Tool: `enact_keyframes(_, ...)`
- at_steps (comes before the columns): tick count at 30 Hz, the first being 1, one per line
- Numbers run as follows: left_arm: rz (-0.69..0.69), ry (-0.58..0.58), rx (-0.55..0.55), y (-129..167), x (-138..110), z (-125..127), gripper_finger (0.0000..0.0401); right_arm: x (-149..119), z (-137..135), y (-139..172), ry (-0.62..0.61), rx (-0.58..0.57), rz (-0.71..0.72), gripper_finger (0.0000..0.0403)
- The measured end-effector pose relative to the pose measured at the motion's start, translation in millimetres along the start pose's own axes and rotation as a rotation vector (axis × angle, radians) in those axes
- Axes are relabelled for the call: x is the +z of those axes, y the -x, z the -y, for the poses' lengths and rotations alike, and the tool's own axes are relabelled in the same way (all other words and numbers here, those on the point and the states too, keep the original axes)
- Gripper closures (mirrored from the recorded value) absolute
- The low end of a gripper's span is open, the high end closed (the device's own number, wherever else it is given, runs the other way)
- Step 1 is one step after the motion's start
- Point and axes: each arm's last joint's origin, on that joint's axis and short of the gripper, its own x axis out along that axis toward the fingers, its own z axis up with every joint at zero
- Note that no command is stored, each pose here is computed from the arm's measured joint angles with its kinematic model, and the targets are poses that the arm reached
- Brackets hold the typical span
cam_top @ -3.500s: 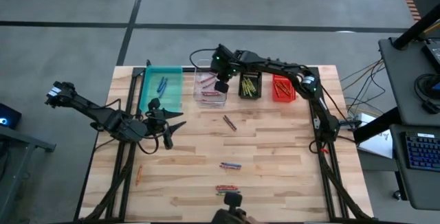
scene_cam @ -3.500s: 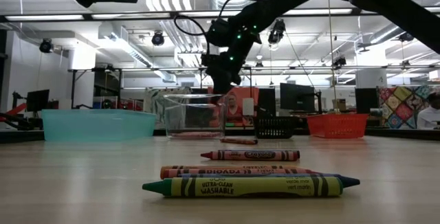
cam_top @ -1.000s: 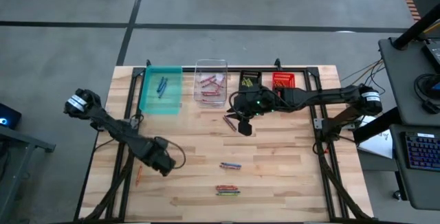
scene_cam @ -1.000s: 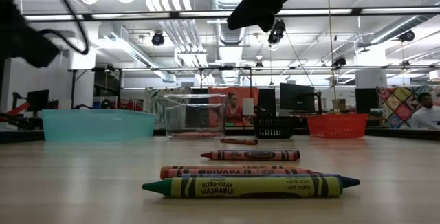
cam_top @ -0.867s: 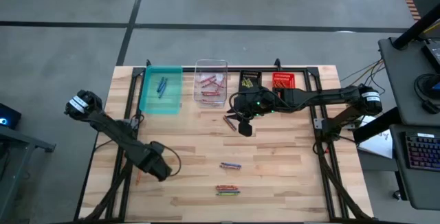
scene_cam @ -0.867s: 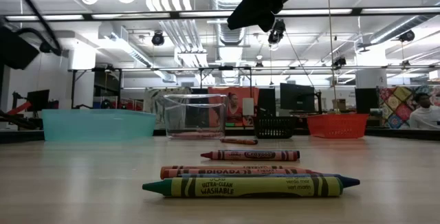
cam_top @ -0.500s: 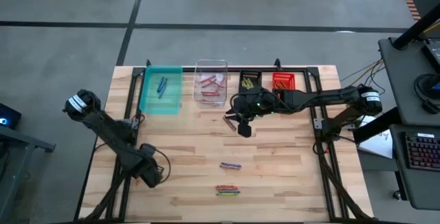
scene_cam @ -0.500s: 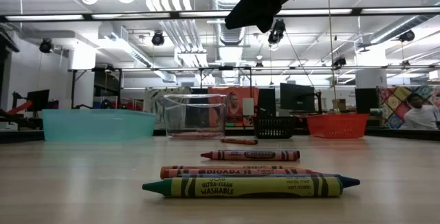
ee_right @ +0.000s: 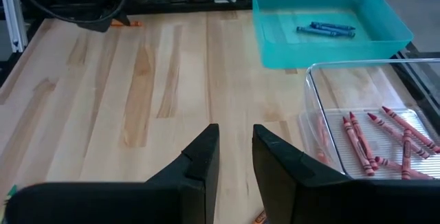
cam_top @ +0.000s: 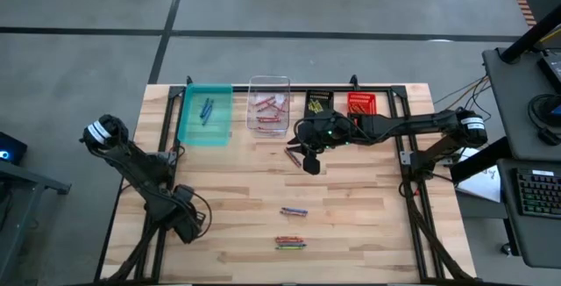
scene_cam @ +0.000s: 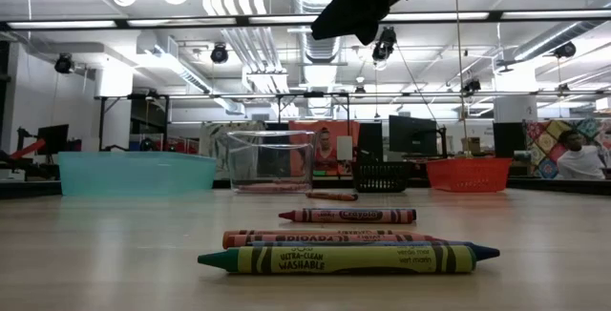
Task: Sort crayons
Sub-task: Put the orange crayon into the orange bin
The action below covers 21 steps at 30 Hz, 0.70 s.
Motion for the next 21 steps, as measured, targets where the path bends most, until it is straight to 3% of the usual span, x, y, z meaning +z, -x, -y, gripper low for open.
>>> enact_keyframes(13,-0.021,0.056,-0.052,-19,4,-1,0.027,0,0,0,0.0,0.0,0.0,0.0326)
enact_keyframes(21,-0.001,0.034,-0.08,-18,4,1,0.0353,-2,0,-1,0.0,0.0,-0.007,0.0326)
